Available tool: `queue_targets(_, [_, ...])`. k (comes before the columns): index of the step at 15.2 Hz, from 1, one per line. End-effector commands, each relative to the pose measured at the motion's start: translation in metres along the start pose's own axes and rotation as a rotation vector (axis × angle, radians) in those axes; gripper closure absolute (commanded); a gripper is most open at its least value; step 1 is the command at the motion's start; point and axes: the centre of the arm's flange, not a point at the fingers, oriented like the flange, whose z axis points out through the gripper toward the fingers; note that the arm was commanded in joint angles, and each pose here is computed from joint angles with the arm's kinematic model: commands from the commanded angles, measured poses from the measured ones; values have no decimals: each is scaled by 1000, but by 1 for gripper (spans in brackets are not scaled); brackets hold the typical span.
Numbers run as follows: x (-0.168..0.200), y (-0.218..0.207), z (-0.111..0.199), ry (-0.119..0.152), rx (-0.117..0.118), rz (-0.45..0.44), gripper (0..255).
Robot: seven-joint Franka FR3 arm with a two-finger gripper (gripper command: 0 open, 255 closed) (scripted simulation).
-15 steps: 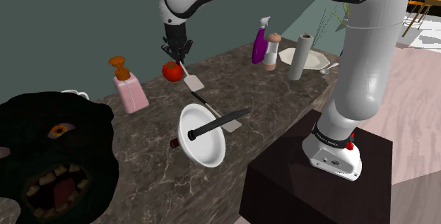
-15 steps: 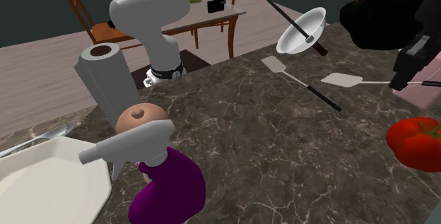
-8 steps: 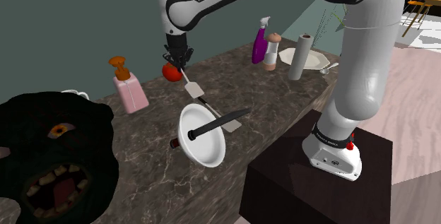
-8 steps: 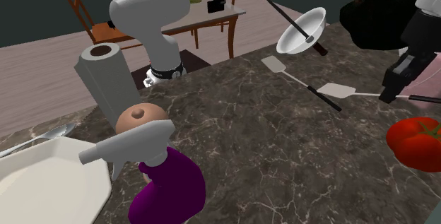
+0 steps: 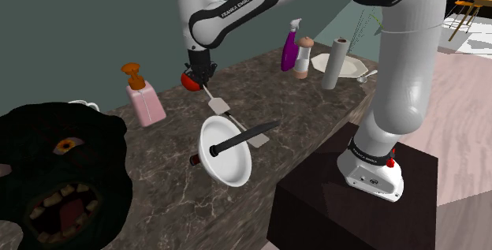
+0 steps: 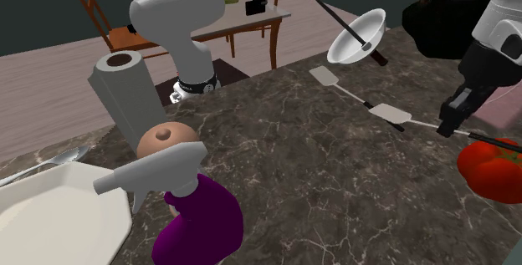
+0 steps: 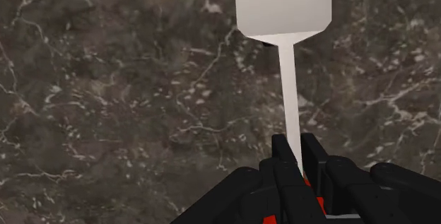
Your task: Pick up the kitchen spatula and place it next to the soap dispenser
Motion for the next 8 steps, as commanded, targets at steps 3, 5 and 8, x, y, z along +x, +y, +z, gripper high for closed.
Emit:
queue_targets(3, [-2, 0, 25, -4, -1, 1, 255])
queue_targets(5, [-3, 0, 35, -4, -1, 1, 255])
queue_targets(8, [-3, 0, 36, -4, -1, 1, 255])
